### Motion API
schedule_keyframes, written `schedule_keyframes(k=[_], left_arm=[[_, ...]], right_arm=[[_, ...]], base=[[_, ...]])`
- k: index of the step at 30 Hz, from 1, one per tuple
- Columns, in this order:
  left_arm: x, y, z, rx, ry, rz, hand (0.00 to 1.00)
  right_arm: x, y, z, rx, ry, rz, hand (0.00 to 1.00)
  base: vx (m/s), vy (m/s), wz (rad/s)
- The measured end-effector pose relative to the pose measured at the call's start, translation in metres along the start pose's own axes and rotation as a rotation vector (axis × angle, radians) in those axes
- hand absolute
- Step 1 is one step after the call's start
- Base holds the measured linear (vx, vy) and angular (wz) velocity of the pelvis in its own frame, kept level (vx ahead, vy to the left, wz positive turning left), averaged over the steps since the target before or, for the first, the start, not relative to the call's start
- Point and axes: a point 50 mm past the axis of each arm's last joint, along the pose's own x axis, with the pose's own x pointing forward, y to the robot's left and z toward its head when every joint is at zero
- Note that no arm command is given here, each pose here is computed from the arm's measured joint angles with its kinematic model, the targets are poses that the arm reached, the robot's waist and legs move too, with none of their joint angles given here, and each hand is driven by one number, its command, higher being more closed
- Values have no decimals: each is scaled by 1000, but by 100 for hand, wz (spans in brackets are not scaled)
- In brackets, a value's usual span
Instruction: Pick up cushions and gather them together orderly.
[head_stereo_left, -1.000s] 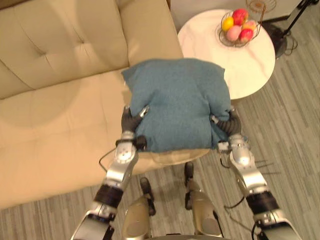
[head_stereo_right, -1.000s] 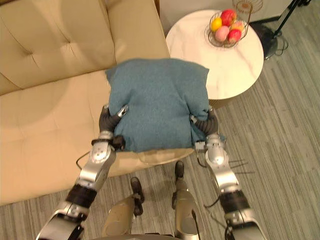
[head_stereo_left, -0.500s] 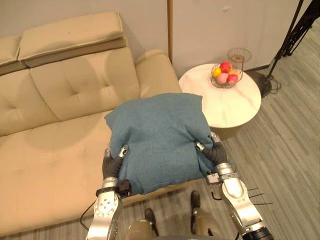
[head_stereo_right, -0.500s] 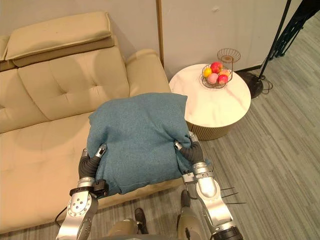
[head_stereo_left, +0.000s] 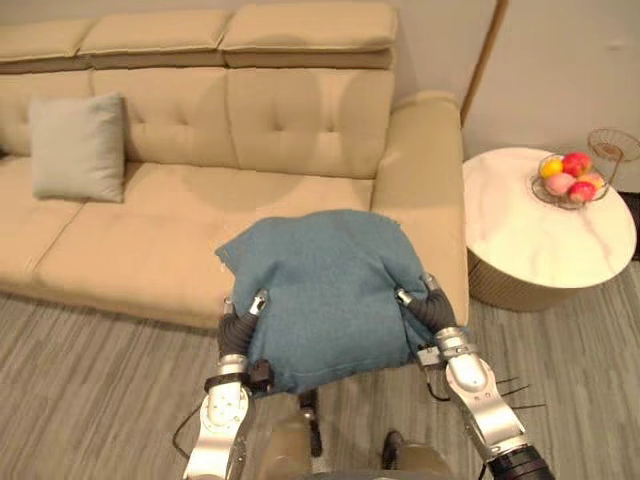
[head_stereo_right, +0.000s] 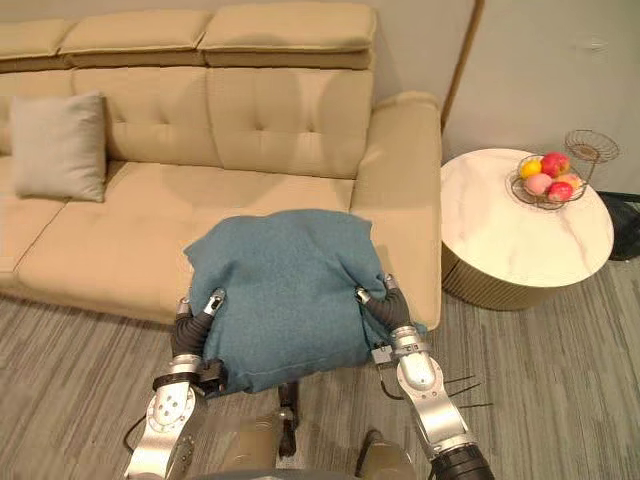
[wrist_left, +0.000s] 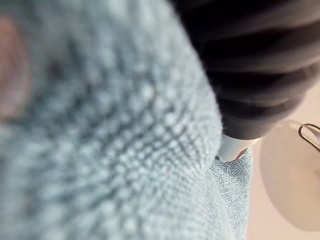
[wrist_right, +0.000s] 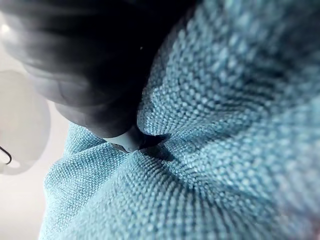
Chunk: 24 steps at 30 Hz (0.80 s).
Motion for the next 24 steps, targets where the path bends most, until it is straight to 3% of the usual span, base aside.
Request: schedule_keyframes(k=[15,24], left_arm=[[-1,6,-3,18,17,-22,100],[3,3,-6,48,29,-62,100]], right_arm=[[-3,7,-2,72,15,-37,100],[-11,3,-15,88,72,-55,100]], base=[[-20,115,15],[264,24,38]])
